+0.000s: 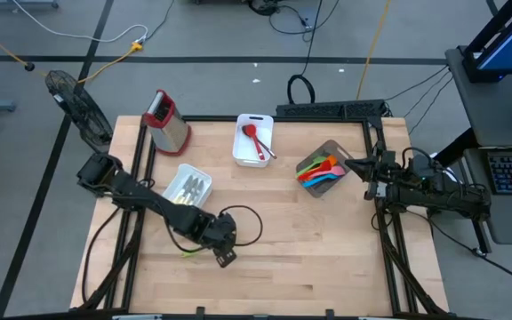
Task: Pick & Place Kitchen Items
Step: Put the green serving spoon into the top white bin
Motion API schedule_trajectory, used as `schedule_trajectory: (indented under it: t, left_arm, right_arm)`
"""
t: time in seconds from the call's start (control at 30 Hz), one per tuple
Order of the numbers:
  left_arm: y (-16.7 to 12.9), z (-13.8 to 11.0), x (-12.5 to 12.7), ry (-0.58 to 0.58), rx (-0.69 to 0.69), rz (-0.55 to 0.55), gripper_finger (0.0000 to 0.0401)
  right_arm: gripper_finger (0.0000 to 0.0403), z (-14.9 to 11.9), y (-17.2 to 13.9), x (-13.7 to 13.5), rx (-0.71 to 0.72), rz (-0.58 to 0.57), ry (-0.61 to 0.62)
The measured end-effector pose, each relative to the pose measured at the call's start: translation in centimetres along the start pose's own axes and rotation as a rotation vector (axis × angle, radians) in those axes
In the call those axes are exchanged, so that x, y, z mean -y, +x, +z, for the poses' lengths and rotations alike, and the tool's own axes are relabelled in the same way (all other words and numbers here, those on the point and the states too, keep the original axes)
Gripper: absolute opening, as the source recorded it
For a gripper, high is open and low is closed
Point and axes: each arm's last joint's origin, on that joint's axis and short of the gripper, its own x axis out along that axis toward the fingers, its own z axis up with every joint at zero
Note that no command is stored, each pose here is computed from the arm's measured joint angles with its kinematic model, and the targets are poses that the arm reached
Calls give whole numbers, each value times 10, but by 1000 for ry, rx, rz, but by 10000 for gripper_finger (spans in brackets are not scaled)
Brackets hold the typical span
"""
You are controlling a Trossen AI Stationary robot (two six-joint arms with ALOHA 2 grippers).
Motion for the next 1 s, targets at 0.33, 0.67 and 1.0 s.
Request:
schedule_trajectory:
  t: [0.33, 0.67, 1.0]
  left_arm:
    - [-3, -32, 2, 90, -127, 79, 205]
    - [3, -55, 0, 196, -241, 170, 212]
    - [19, -74, -7, 287, -317, 321, 192]
  right_arm:
    - [4, 0, 0, 0, 0, 0, -21]
    - [4, 0, 0, 1, 3, -26, -32]
    - [4, 0, 0, 1, 3, -23, -25]
